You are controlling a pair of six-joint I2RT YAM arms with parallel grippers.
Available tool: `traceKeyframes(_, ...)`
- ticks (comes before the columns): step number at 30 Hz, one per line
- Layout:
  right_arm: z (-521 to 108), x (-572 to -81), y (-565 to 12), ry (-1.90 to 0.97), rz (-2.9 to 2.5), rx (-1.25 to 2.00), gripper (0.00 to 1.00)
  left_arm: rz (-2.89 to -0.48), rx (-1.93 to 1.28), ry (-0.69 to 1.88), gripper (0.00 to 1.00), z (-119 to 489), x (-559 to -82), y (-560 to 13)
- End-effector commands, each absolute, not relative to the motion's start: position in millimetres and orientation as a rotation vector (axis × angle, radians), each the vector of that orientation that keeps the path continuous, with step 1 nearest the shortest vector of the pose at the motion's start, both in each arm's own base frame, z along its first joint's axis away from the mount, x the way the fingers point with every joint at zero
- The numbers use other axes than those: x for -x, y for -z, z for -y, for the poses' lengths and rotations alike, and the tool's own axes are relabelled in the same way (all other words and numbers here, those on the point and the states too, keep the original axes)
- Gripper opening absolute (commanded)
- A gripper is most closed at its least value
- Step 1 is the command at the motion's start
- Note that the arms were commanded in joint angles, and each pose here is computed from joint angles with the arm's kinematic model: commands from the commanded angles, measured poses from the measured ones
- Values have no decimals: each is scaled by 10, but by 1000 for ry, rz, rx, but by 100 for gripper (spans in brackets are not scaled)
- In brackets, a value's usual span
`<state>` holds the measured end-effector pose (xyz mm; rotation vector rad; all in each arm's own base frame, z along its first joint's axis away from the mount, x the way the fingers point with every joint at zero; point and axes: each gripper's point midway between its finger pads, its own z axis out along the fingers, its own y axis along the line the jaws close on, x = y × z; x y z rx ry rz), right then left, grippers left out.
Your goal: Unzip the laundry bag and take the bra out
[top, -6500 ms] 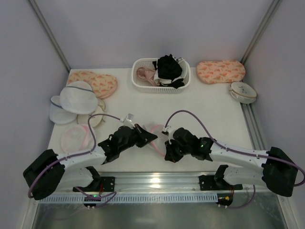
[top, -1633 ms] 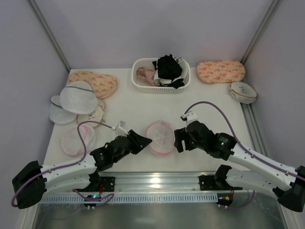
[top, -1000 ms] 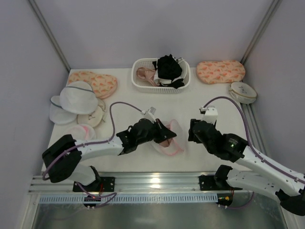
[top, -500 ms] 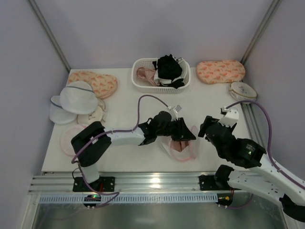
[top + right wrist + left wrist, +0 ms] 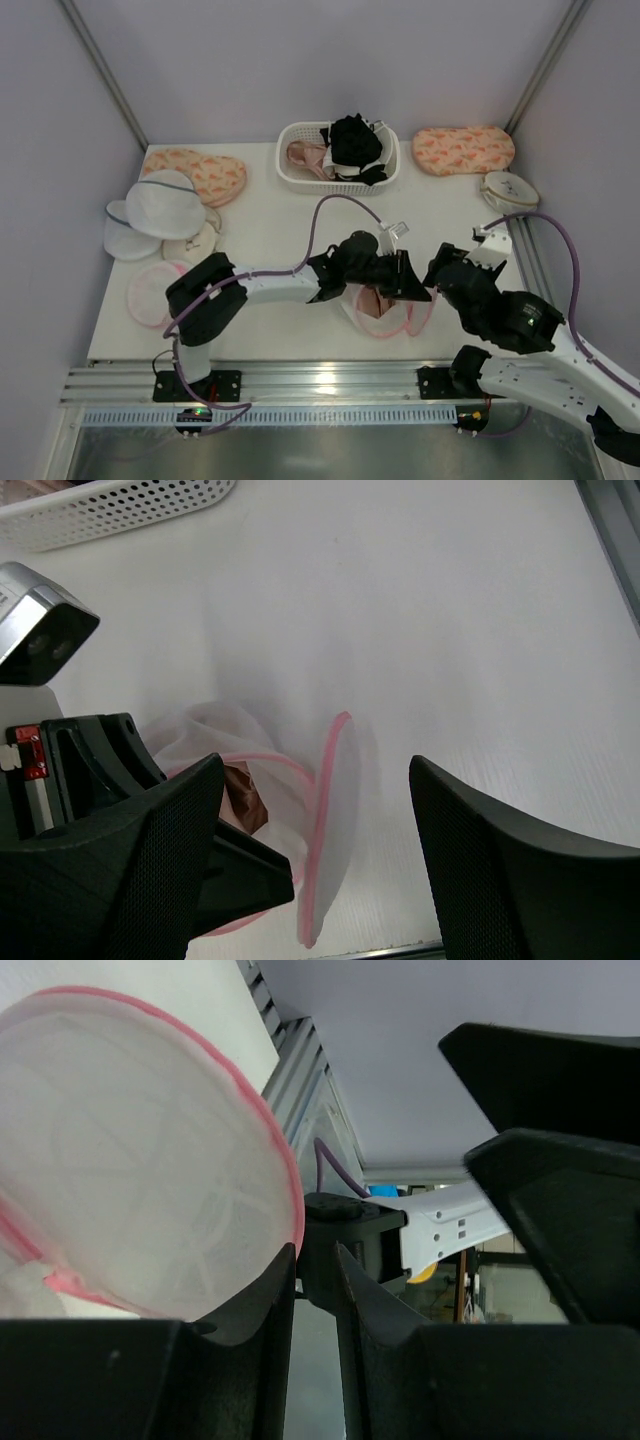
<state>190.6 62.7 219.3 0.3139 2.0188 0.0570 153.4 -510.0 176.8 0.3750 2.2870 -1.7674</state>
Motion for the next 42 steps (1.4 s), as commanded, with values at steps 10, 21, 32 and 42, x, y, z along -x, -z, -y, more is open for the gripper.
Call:
traceKeyframes(10, -272, -1829, -2521, -72, -1878, -506, 78, -2354, -388, 1570, 49, 5128, -1535, -1487)
traceKeyframes(21, -517, -1873, -2307, -112, -1953, -405, 78, -2187, -346, 980, 78, 4112, -2085, -1793)
traceKeyframes(32, -747, -1931, -2163, -133, -2013, -319, 78, -2285, -556, 650, 79, 3733, -2183, -1323)
traceKeyframes(42, -1381, -1913, -1848, -366, -2117, -71, 68, -2348, -640, 582, 48, 3715, -2147, -968)
